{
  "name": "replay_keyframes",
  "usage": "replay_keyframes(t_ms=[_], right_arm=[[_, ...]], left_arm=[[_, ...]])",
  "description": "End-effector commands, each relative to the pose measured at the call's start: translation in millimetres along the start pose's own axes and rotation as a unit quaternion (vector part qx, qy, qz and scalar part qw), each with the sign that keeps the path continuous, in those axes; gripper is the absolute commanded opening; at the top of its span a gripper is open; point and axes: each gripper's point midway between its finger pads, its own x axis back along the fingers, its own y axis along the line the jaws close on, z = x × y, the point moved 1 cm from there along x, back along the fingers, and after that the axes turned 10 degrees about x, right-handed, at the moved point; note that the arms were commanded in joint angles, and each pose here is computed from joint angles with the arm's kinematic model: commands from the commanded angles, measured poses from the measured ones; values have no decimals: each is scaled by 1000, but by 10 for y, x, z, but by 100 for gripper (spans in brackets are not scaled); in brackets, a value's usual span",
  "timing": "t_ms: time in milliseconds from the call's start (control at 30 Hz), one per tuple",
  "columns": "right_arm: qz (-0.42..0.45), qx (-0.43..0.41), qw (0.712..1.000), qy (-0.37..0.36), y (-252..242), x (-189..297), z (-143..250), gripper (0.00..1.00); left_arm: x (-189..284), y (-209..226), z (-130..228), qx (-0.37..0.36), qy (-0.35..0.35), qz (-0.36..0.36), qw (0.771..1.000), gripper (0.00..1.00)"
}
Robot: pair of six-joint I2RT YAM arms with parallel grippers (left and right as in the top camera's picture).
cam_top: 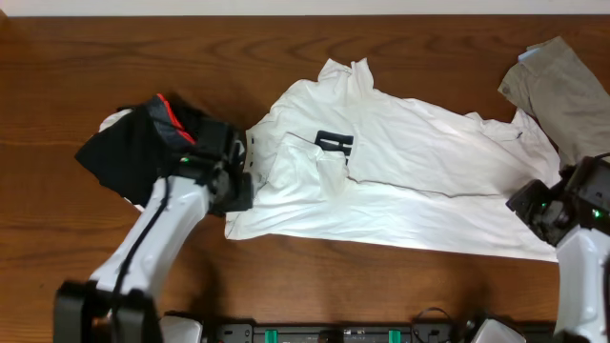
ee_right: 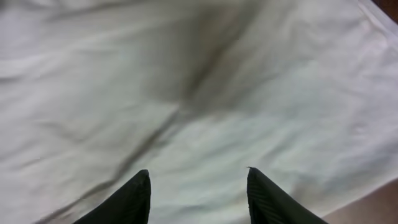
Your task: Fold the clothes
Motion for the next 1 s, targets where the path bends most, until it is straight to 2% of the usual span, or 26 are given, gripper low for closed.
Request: replay_keyframes(t_ms=[0, 267, 400, 533, 767, 900, 967], right_arm=[[-40, 5, 999, -4, 130, 80, -8, 51], [-40, 10, 999, 16, 124, 76, 83, 55], [-39, 10, 999, 17, 122, 76, 89, 54], [-39, 11, 999, 17, 123, 76, 88, 53], [-40, 26, 999, 24, 129, 77, 122, 54], [-72, 51, 996, 25, 265, 84, 137, 53], [-85, 66, 994, 15, 338, 100, 78, 53]], left_arm=[[-246, -38, 121, -22, 36, -15, 999, 32], [-599, 40, 386, -32, 117, -56, 991, 32], [-678, 239, 551, 22, 144, -112, 983, 22], [-591, 483, 728, 77, 162, -186, 966, 14], [-330, 673, 979, 84, 212, -239, 944, 9], [-160, 619, 901, 78, 190, -222, 953, 10], [-14, 544, 780, 73, 162, -203, 963, 16]])
